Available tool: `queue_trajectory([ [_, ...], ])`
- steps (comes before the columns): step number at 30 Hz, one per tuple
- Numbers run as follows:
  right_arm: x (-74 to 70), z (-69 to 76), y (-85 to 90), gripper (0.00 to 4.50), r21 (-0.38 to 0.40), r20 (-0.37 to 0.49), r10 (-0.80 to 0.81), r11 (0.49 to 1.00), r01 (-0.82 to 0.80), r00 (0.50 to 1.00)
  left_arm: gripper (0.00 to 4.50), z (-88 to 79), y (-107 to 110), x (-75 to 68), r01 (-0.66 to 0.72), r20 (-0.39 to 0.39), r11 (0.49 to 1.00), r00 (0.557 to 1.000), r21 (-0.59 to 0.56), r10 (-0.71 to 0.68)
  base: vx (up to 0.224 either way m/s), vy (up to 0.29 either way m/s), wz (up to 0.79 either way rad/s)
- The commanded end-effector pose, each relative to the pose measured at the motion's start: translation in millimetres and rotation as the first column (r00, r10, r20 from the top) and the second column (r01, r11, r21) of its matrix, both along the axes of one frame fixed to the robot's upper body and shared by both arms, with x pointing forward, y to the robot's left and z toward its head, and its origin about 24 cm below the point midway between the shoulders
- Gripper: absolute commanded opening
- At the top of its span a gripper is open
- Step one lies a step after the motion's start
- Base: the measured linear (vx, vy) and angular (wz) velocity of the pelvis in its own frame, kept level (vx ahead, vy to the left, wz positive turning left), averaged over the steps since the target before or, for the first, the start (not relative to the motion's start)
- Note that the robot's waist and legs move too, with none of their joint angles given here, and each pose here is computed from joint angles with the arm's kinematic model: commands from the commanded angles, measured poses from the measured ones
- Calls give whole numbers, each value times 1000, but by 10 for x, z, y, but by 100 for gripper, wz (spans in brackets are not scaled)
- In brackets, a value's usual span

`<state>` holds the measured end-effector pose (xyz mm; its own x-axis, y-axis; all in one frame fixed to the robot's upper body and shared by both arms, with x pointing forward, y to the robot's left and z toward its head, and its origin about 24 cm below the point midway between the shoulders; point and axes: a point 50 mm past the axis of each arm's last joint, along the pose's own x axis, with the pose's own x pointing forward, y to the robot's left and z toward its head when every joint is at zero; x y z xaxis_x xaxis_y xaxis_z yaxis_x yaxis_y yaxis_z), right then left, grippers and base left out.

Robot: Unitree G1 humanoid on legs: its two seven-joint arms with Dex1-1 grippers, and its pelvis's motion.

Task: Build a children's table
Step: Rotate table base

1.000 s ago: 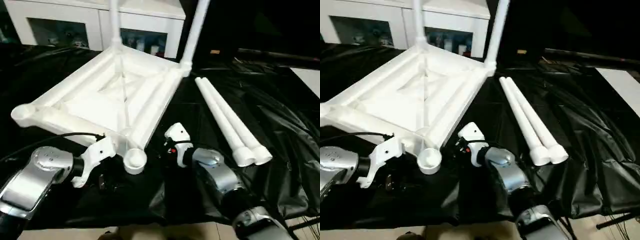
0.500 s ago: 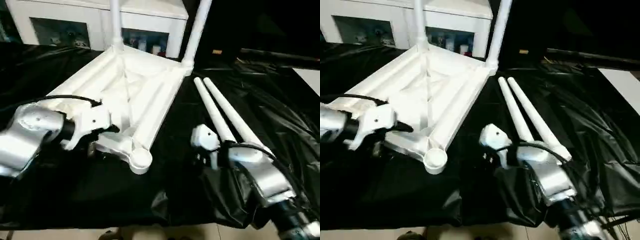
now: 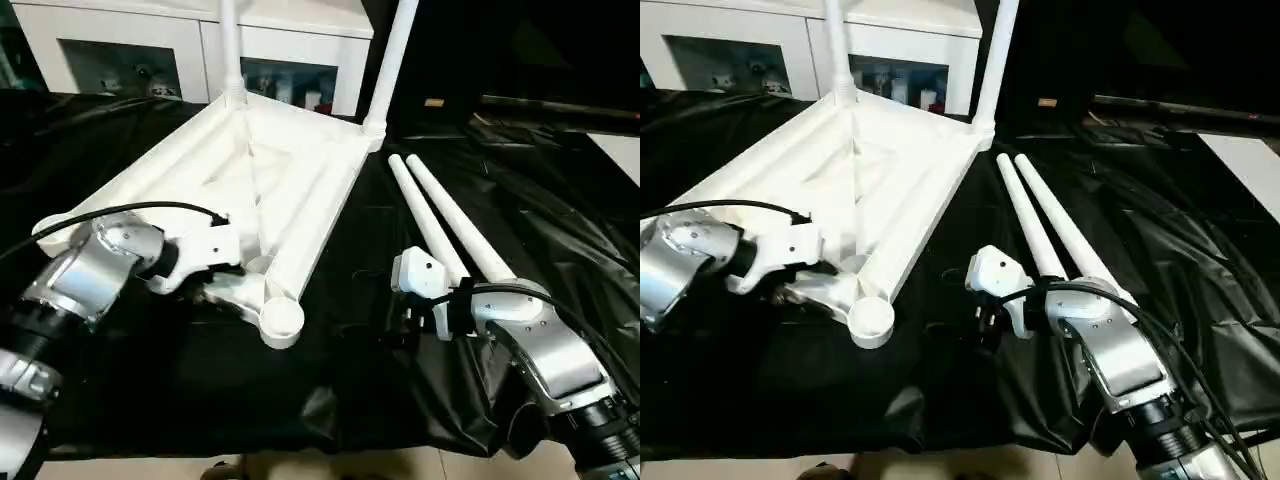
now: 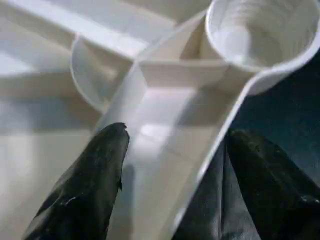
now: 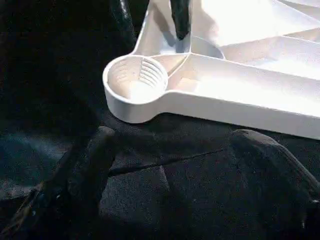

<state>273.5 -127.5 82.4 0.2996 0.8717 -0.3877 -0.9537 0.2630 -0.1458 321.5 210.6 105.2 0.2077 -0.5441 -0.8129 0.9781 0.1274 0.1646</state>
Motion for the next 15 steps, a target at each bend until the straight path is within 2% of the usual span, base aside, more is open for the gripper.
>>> queue_trajectory([
  [1,-2,51,-60,392,6,6,-24,1000,24,1000,325,39,11,45,6,12,1000,1000,21,-7,0,0,0],
  [3,5,48,-51,392,6,2,-28,1000,28,1000,321,31,30,68,-7,10,1000,1000,22,7,0,0,0],
  [6,14,44,-35,392,7,2,-30,1000,30,1000,282,24,31,81,-29,8,1000,1000,8,29,0,0,0],
  [9,17,30,-16,392,8,2,-30,1000,30,1000,282,0,36,78,-63,-5,998,998,1,63,0,0,0],
  [11,13,24,-13,392,9,1,-30,1000,30,1000,246,-4,23,78,-75,-9,997,997,-21,74,0,0,0],
  [14,12,14,-11,392,8,-2,-30,1000,30,1000,239,-12,19,78,-88,-20,995,996,-35,88,0,0,0],
  [15,16,5,-9,392,8,-4,-32,999,32,999,215,-32,13,66,-87,-35,996,996,-38,85,0,0,0],
])
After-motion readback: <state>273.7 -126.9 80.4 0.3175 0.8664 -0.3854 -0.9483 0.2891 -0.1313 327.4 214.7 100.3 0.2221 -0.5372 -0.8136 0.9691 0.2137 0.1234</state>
